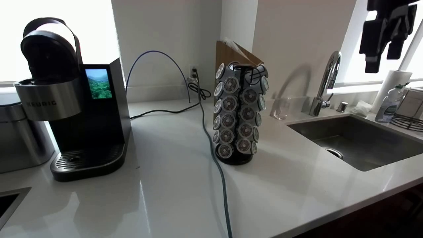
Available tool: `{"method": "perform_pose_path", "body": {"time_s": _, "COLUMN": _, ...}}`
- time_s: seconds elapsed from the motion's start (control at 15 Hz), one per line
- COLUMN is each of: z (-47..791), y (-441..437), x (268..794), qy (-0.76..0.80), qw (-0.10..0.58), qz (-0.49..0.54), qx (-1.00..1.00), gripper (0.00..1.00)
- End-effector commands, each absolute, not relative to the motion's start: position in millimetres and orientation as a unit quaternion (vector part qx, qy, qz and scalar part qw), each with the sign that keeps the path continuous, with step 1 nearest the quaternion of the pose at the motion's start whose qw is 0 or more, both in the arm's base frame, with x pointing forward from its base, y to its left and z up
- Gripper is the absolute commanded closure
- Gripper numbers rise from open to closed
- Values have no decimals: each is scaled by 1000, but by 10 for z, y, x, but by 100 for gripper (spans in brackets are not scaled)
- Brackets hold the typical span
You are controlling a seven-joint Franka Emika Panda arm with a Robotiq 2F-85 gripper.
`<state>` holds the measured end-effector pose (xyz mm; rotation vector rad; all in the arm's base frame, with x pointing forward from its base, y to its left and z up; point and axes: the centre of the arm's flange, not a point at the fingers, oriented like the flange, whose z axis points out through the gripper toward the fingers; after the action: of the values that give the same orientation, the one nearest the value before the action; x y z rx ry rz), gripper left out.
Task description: Remove one plastic from the wooden stand.
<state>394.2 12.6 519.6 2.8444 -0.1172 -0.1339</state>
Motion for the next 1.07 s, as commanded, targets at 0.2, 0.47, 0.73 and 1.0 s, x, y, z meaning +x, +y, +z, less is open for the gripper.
{"method": "perform_pose_path", "body": {"time_s": 0.2, "z": 6273, "y": -272, "x": 4495, "qy": 10, "qw": 142, "qz": 38, "qx": 989, "gripper": 0}}
{"method": "perform_pose_path", "body": {"time_s": 0.47, "z": 6797, "y": -275, "x": 4847, "qy": 18, "qw": 136, "qz": 78, "qx": 987, "gripper": 0}}
{"method": "perform_pose_path", "body": {"time_s": 0.73, "z": 7092, "y": -212, "x": 5304, "qy": -13, "qw": 91, "qz": 122, "qx": 988, "gripper": 0}}
{"method": "perform_pose_path", "body": {"time_s": 1.0, "z": 7068, "y": -177, "x": 5664, "qy": -24, "qw": 66, "qz": 219, "qx": 973, "gripper": 0}}
